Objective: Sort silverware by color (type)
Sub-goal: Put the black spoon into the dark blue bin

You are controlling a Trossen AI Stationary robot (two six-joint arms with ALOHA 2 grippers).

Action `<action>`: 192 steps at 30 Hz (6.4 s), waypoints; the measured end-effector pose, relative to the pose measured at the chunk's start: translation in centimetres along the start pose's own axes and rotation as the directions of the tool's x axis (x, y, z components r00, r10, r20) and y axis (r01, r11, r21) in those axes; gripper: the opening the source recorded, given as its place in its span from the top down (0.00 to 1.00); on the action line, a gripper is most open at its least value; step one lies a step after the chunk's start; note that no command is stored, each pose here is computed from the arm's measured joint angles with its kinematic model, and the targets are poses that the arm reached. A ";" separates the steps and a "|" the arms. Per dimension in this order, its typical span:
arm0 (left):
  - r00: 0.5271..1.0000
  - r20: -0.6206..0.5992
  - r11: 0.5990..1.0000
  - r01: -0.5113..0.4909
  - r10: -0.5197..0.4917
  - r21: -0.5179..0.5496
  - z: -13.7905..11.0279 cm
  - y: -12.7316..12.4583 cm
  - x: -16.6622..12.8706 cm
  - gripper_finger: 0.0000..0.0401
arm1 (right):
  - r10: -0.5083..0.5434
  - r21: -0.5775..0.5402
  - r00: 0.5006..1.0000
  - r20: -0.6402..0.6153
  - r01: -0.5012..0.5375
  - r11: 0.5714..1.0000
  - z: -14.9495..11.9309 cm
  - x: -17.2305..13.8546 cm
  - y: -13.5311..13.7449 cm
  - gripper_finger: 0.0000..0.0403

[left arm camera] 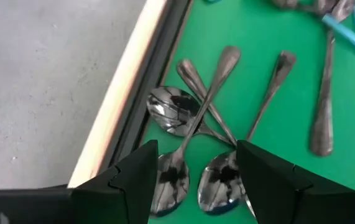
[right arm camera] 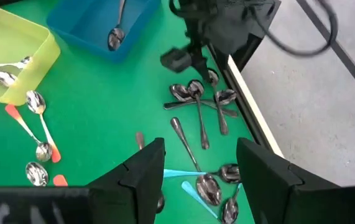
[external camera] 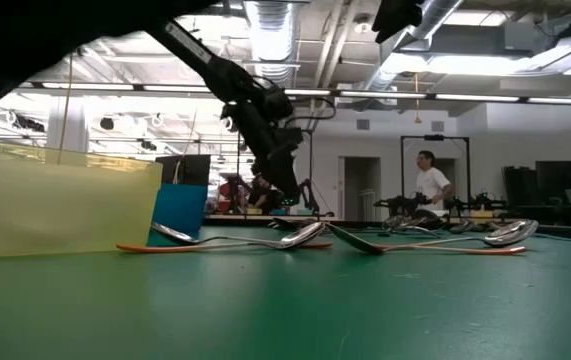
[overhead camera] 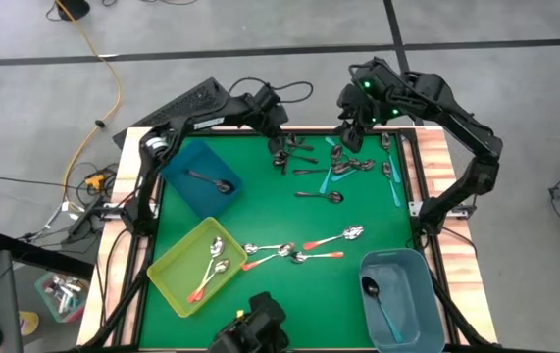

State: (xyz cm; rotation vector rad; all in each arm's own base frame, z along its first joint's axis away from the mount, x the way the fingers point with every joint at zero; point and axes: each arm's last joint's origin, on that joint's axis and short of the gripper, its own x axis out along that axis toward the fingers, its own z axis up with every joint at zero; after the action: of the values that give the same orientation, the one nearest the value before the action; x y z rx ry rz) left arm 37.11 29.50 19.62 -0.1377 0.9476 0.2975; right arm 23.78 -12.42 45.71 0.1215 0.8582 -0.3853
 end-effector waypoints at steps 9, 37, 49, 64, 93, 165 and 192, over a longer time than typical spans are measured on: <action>0.998 -0.056 0.987 -0.005 0.014 0.163 0.5 -1.6 1.9 0.50 | 0.001 0.001 1.000 -0.010 -0.001 1.000 -0.2 -0.1 0.0 0.48; 0.990 -0.093 0.931 0.134 -0.108 0.339 2.1 -5.5 1.1 0.55 | 0.013 -0.016 0.999 -0.041 -0.013 1.000 -0.4 -0.2 0.3 0.48; 0.978 -0.170 0.993 -0.115 0.118 0.027 1.4 -2.4 0.3 0.95 | 0.017 -0.006 0.998 -0.069 -0.017 1.000 -0.7 -0.2 0.4 0.48; 0.982 0.170 0.974 -0.047 0.087 -0.223 4.9 -3.3 -15.8 1.00 | 0.014 -0.018 0.991 0.136 -0.012 1.000 -0.3 8.6 -2.5 0.58; 0.735 0.474 0.862 -0.312 0.485 -0.398 1.0 -10.5 -37.6 1.00 | 0.098 0.047 0.980 -0.171 -0.091 0.995 -3.1 34.2 -6.0 1.00; 0.775 0.439 0.888 -0.355 0.455 -0.293 0.4 -10.0 -37.4 1.00 | 0.169 -0.181 0.970 -0.176 -0.200 0.963 -0.5 33.7 -7.1 1.00; 0.788 0.419 0.891 -0.371 0.451 -0.260 0.2 -10.0 -37.3 1.00 | -0.137 -0.218 0.902 -0.409 0.049 0.975 -3.7 36.0 -10.1 1.00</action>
State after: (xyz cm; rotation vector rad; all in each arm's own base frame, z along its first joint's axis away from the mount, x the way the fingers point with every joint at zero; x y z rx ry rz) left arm 19.97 12.91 50.01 -0.0015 0.4528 0.7843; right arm 38.53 -30.95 16.50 -0.0297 1.3325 -0.3640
